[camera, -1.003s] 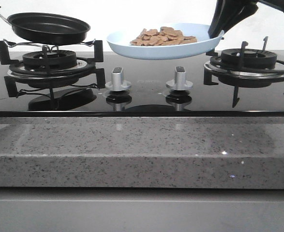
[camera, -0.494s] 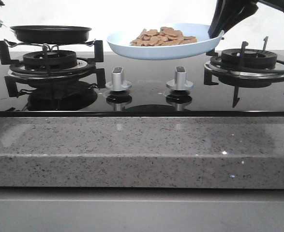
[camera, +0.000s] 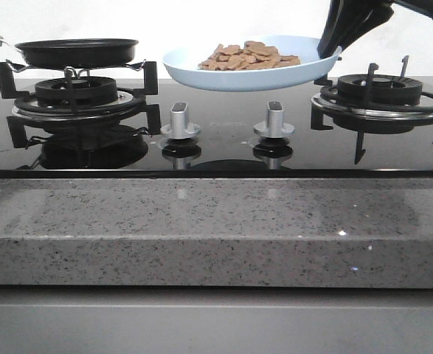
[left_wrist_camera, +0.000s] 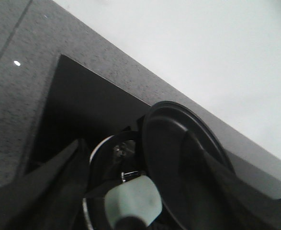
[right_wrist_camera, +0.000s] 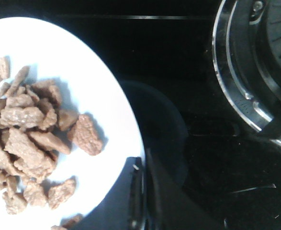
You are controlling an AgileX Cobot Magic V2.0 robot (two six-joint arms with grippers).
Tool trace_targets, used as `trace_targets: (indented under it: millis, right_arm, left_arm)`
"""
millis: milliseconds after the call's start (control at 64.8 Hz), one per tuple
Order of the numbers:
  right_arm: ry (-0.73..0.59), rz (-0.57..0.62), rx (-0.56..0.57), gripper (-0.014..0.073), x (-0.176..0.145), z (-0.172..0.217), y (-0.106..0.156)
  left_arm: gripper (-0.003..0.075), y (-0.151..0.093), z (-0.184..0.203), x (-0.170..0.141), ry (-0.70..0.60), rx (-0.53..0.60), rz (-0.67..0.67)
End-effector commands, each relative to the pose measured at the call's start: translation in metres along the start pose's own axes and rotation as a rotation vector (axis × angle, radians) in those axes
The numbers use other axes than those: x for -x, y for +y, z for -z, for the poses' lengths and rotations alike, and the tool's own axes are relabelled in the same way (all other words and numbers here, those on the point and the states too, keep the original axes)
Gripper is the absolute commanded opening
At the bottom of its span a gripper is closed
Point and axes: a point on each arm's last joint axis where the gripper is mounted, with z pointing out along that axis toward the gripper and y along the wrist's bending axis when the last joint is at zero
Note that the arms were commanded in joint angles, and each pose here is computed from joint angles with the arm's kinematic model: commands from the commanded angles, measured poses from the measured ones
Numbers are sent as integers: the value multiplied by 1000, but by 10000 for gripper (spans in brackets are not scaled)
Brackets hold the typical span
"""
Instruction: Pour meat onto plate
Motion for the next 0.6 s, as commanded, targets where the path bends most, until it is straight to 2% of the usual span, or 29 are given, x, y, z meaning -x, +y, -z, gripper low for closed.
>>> trace_targets:
  millis: [0,77,293,448,586]
  right_arm:
    - [-127,9,42,-71,10,31,9]
    - [-127,9,42,-71,10,31,9]
    - [-127,9,42,-71,10,31,9]
    - [-127,9,42,-71,10,31,9]
    - [-127,9,42,-71,10,31,9]
  left_arm:
    - [414,-31,35,23,-97,13,-114]
    - [414,-45,58,27,-114,102,-247]
    - [409,-109,109,15,-121,197,-518]
    - [408,-149,139,-9,-118,224,-630]
    - [408,-155,158,-43,-83,249,-649]
